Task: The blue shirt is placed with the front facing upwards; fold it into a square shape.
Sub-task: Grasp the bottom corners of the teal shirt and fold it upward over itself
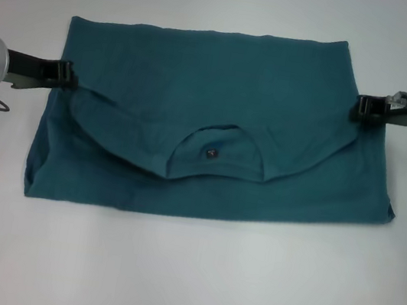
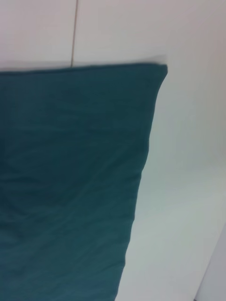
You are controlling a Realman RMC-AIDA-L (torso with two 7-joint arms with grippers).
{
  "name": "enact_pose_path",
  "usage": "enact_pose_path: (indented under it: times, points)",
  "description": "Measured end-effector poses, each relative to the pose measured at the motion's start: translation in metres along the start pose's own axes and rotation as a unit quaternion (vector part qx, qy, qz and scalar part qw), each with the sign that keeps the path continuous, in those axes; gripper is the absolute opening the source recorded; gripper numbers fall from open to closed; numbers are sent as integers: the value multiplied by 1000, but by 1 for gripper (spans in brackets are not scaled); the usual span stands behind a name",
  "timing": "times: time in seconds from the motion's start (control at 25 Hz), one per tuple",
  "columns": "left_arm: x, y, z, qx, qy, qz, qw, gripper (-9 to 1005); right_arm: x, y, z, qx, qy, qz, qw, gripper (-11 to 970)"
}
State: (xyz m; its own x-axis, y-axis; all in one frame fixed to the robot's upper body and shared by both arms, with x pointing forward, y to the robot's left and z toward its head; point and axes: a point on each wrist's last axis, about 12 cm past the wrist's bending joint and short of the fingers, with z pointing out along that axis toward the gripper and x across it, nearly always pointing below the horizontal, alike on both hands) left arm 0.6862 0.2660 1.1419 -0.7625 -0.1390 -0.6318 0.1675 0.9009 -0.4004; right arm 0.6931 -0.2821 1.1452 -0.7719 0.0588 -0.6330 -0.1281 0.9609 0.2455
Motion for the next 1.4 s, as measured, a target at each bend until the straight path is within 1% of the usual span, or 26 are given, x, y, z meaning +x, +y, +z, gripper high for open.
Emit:
enact_pose_path:
  times: [0.36, 0.52, 0.84, 1.08, 1.28, 1.4]
  points:
    - [-6, 3, -2, -11, -22, -4, 1000, 1, -10, 0, -2, 5, -24, 5, 1000, 83]
    - [-6, 1, 0, -14, -25, -2, 1000, 1, -7, -2, 0, 9, -25, 8, 1000, 85]
    - [5, 1, 6, -21, -14, 9, 1000, 1, 6, -3, 6, 12, -10, 5, 1000, 88]
    - [11, 2, 8, -22, -12, 4, 1000, 0, 10, -4, 8, 26, -3, -21, 999, 90]
    - [14, 3, 8, -19, -6, -20, 1000, 9, 10, -2, 10, 37, 7, -41, 998, 92]
    - [15, 4, 8, -19, -5, -32, 999, 22, 11, -3, 9, 40, 12, -42, 998, 279]
